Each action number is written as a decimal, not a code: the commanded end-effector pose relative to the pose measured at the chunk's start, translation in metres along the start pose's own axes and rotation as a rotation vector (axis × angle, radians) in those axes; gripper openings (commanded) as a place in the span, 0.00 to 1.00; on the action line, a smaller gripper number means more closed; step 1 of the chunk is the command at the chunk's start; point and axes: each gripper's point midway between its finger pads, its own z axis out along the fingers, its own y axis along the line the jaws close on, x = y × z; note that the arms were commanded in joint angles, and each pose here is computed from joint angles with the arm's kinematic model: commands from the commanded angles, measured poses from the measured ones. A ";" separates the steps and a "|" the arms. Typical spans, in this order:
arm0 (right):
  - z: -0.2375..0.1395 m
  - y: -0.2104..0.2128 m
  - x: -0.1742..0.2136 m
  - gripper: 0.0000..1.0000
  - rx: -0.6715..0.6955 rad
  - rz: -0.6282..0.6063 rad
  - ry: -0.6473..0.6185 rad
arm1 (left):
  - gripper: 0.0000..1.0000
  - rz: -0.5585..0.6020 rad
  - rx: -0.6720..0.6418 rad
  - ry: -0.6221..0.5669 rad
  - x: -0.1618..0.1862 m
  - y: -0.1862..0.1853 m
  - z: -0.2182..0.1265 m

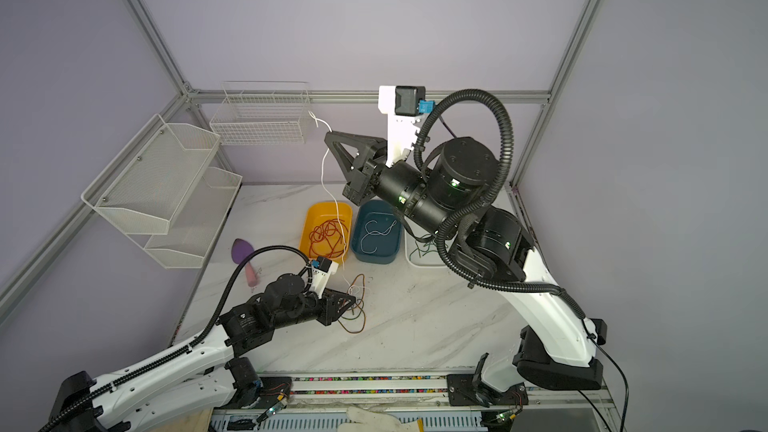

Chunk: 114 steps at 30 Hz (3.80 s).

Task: Untangle the cables
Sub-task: 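Pull the white wire up and away from the tangle with the right gripper, then carry the white wire over the dark teal tub with the right gripper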

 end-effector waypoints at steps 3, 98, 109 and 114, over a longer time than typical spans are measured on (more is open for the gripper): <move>-0.016 -0.003 -0.025 0.00 0.044 -0.032 -0.075 | 0.31 -0.024 0.001 0.032 0.021 0.010 0.003; 0.017 -0.144 0.008 0.00 0.382 -0.242 0.018 | 0.00 0.276 -0.288 -0.092 -0.028 0.022 -0.078; 0.037 -0.192 0.022 0.00 0.379 -0.221 0.077 | 0.00 0.286 -0.293 -0.052 -0.023 0.024 -0.072; 0.039 -0.215 0.028 0.00 0.412 -0.216 0.089 | 0.00 0.292 -0.298 -0.030 -0.020 0.026 -0.070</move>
